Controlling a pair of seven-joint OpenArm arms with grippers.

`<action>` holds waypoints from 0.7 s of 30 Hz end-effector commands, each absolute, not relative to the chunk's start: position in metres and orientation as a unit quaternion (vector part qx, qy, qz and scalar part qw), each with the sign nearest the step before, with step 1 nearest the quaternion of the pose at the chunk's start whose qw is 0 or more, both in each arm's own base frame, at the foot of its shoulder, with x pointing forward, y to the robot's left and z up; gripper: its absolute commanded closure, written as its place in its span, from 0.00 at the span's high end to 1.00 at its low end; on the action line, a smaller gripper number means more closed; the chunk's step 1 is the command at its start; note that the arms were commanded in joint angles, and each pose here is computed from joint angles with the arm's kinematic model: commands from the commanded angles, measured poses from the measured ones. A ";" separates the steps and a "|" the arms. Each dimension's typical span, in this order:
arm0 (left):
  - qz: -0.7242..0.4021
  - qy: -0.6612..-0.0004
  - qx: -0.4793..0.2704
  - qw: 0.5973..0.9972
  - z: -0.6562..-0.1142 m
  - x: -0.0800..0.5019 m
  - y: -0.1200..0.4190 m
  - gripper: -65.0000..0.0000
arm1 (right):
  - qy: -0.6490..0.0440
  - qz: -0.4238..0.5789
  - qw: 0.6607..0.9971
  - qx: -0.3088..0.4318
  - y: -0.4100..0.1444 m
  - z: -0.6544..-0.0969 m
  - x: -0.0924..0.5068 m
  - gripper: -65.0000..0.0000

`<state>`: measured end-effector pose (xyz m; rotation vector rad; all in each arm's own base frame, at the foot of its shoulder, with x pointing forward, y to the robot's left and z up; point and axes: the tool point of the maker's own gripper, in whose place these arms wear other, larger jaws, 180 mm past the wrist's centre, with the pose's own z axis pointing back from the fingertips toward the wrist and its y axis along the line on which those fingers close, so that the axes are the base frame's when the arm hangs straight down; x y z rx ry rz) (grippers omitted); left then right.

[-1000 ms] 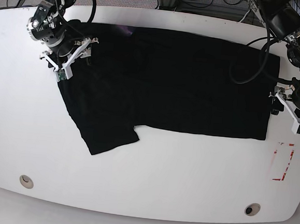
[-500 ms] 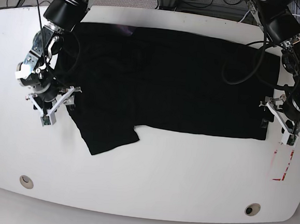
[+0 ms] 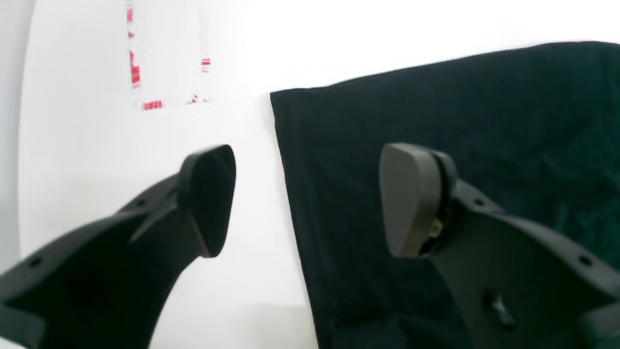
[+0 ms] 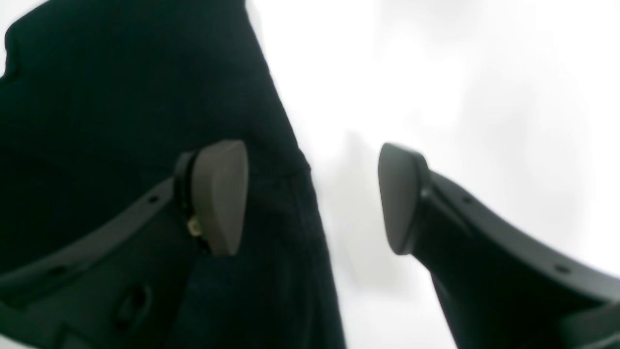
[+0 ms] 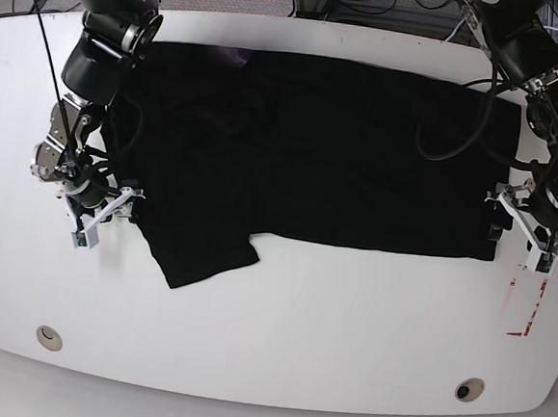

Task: Fold the T-shirt properly
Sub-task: 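Move both grippers to the shirt's hem side and grasp it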

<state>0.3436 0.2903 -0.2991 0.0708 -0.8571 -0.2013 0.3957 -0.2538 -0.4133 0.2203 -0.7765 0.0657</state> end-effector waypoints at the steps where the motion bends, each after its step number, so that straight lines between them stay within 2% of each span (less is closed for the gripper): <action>1: -0.103 -0.438 0.049 0.892 -0.280 0.350 0.299 0.67 | -0.399 0.028 0.910 0.113 -0.254 -0.401 0.408 0.62; 15: -0.072 -0.424 0.035 0.902 -0.290 0.361 0.323 0.67 | -0.374 0.037 0.914 0.152 -0.208 -0.427 0.393 0.61; 19: -0.047 -0.420 0.018 0.906 -0.297 0.370 0.336 0.68 | -0.373 0.037 0.914 0.157 -0.202 -0.429 0.393 0.52; 21: -0.036 -0.424 0.005 0.905 -0.299 0.377 0.341 0.68 | -0.371 0.038 0.914 0.157 -0.201 -0.430 0.392 0.42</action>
